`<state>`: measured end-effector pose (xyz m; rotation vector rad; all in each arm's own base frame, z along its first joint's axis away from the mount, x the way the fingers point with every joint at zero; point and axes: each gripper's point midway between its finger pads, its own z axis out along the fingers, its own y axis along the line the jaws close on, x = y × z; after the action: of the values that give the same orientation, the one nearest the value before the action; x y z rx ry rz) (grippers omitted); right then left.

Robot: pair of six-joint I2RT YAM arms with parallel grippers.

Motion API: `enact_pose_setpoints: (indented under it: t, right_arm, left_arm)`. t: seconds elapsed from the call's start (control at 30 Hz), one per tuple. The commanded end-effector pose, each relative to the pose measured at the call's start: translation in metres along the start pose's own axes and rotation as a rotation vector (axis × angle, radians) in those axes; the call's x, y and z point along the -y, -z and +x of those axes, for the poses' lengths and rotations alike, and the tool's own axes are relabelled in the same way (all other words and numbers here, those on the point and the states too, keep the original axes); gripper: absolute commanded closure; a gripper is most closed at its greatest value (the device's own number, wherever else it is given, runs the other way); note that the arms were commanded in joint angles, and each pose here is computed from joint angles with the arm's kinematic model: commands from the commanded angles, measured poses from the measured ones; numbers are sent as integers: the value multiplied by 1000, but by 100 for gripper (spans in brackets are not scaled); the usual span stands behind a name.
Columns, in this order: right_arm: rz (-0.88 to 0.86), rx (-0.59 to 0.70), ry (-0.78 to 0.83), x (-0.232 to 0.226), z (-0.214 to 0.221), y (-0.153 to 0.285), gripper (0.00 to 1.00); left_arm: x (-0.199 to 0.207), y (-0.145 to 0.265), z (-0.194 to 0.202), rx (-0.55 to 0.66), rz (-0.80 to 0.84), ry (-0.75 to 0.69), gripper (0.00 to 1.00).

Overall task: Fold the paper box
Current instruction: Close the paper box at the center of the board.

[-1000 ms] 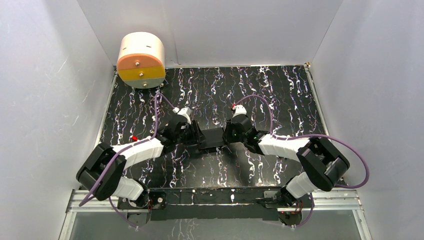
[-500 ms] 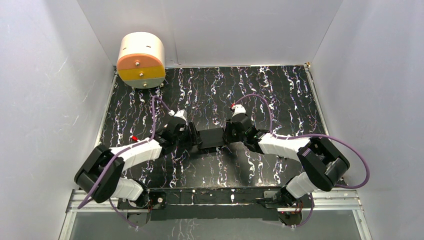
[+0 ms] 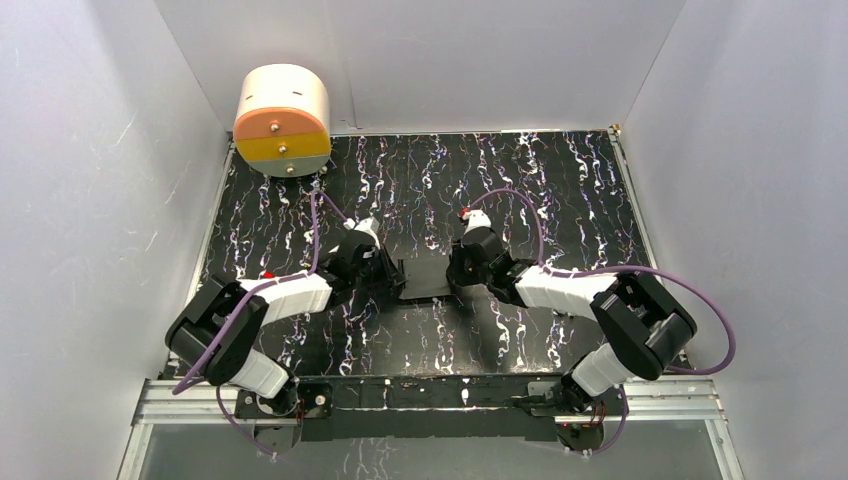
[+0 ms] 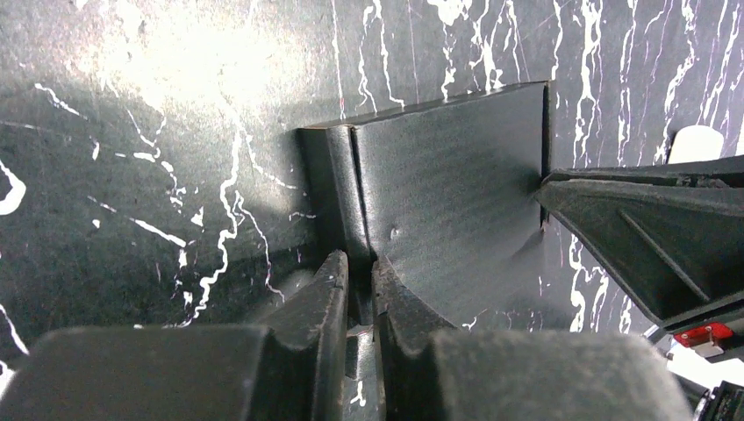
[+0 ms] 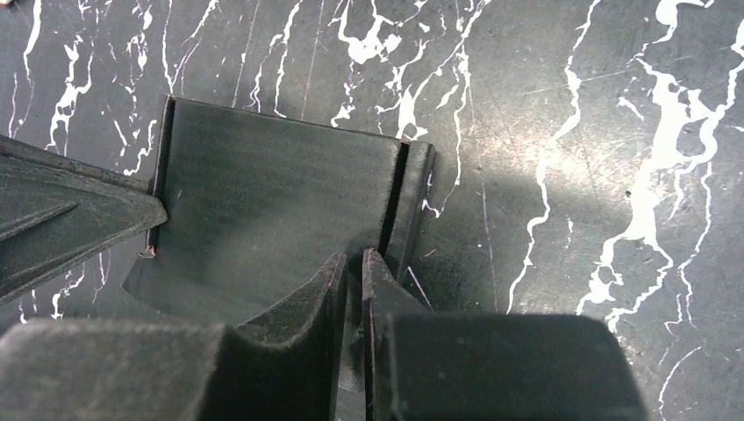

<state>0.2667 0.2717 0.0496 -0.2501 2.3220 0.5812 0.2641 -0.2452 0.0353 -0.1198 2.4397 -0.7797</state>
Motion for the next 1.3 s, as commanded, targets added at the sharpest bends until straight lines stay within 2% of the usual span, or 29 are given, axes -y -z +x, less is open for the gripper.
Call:
enact_pose_setpoints:
  t: [0.0, 0.13, 0.37, 0.5, 0.7, 0.77, 0.93, 1.13, 1.27]
  right_arm:
    - [-2, -68, 2, 2, 21, -6, 81]
    - [-12, -24, -12, 0, 12, 0, 81]
    - [-22, 77, -13, 5, -22, 20, 67]
    - [-10, 92, -23, 12, -21, 22, 63]
    - [-13, 31, -27, 17, 1, 10, 63]
    - [-17, -9, -27, 18, 13, 5, 64]
    - [-26, -96, -41, 23, 43, -2, 75]
    - [-43, -170, -24, 10, 66, -2, 88]
    - [0, -203, 10, 3, 75, 5, 90]
  left_arm:
    - [-23, -7, 42, -155, -55, -19, 95]
    - [-39, -7, 49, -174, -114, -34, 100]
    - [-48, -7, 44, -156, -163, -71, 100]
    - [-48, -8, 46, -160, -159, -75, 100]
    - [-48, -11, 50, -175, -146, -77, 99]
    - [-47, -13, 52, -186, -139, -76, 99]
    - [-43, -14, 59, -217, -110, -83, 99]
    - [-17, -12, 75, -254, -48, -136, 100]
    - [-4, 0, 78, -244, -11, -154, 100]
